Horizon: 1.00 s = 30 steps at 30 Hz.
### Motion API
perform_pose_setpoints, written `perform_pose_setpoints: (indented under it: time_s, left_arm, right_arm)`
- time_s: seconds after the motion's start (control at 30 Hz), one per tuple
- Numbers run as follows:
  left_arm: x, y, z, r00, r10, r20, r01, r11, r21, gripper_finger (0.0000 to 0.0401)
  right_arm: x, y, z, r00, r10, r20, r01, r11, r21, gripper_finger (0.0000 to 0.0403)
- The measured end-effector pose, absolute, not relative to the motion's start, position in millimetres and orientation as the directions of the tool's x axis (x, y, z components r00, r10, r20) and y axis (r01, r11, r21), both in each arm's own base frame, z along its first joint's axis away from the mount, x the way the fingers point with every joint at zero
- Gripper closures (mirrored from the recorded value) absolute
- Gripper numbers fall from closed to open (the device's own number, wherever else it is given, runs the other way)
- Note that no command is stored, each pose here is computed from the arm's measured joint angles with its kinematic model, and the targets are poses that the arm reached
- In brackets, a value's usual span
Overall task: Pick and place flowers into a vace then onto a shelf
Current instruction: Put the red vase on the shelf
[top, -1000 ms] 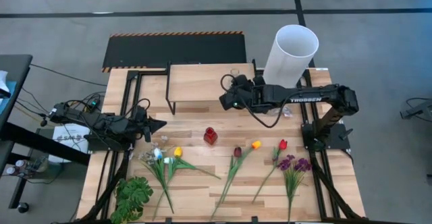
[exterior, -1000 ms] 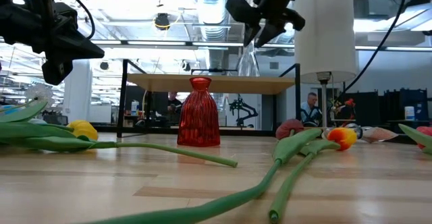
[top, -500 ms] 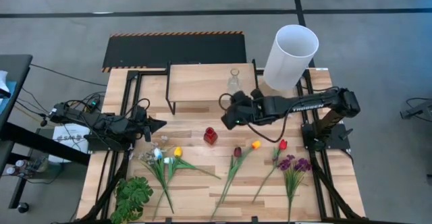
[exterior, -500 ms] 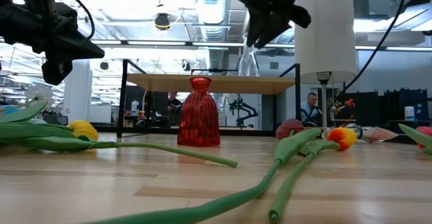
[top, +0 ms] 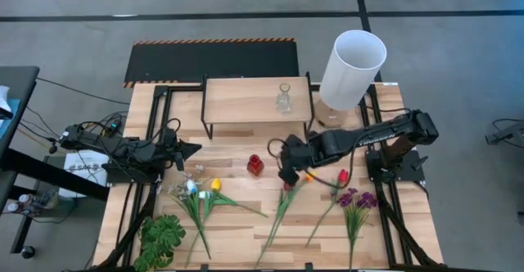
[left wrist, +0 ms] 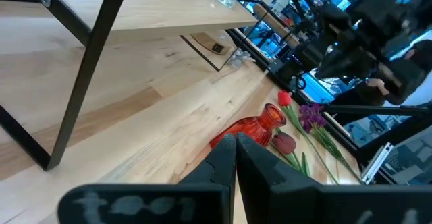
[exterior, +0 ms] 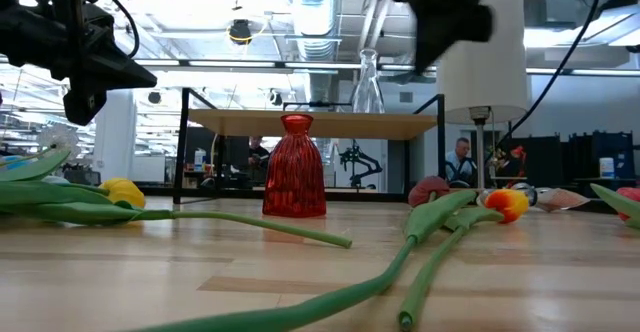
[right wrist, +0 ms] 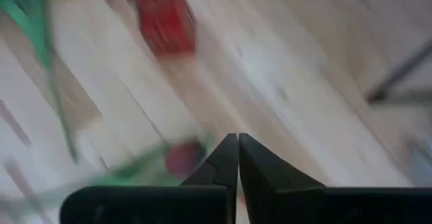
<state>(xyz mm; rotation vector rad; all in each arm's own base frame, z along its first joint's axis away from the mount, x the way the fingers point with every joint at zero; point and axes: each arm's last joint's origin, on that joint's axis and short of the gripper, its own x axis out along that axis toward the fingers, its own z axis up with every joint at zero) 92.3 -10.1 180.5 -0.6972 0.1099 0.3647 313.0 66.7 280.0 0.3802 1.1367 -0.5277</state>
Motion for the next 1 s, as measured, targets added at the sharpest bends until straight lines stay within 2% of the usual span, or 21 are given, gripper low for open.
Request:
perform_pose_setpoints:
  time_s: [0.13, 0.33, 0.5, 0.7, 0.83, 1.0]
  left_arm:
    - [92.3, -10.1, 180.5, 0.931, 0.293, -0.219, -0.365, 0.718, -0.593, 0.0401]
    - [93.4, -10.7, 184.7, 0.943, 0.28, -0.181, -0.329, 0.695, -0.64, 0.0401]
    - [95.9, -13.5, 200.6, 0.98, 0.198, -0.036, -0.169, 0.717, -0.677, 0.0401]
    - [97.3, -15.2, 215.8, 0.983, 0.15, 0.108, -0.05, 0.778, -0.626, 0.0401]
    - [102.2, -16.8, 213.4, 0.986, 0.145, 0.078, -0.066, 0.783, -0.618, 0.0401]
    - [113.1, -20.1, 209.6, 0.99, 0.137, -0.014, -0.117, 0.778, -0.618, 0.0401]
  right_arm:
    - [298.9, 86.7, 277.9, 0.251, -0.206, -0.946, 0.594, 0.805, -0.018, 0.0391]
    - [286.1, 112.7, 277.6, 0.239, -0.208, -0.948, 0.589, 0.808, -0.028, 0.0401]
    - [281.9, 125.6, 268.6, 0.267, -0.187, -0.945, 0.568, 0.823, -0.003, 0.0402]
    - [266.2, 127.9, 225.5, 0.33, -0.123, -0.936, 0.589, 0.802, 0.102, 0.0402]
    - [250.7, 126.1, 207.9, 0.368, -0.098, -0.924, 0.61, 0.776, 0.161, 0.0402]
    - [230.3, 123.3, 208.6, 0.401, -0.085, -0.912, 0.611, 0.767, 0.197, 0.0402]
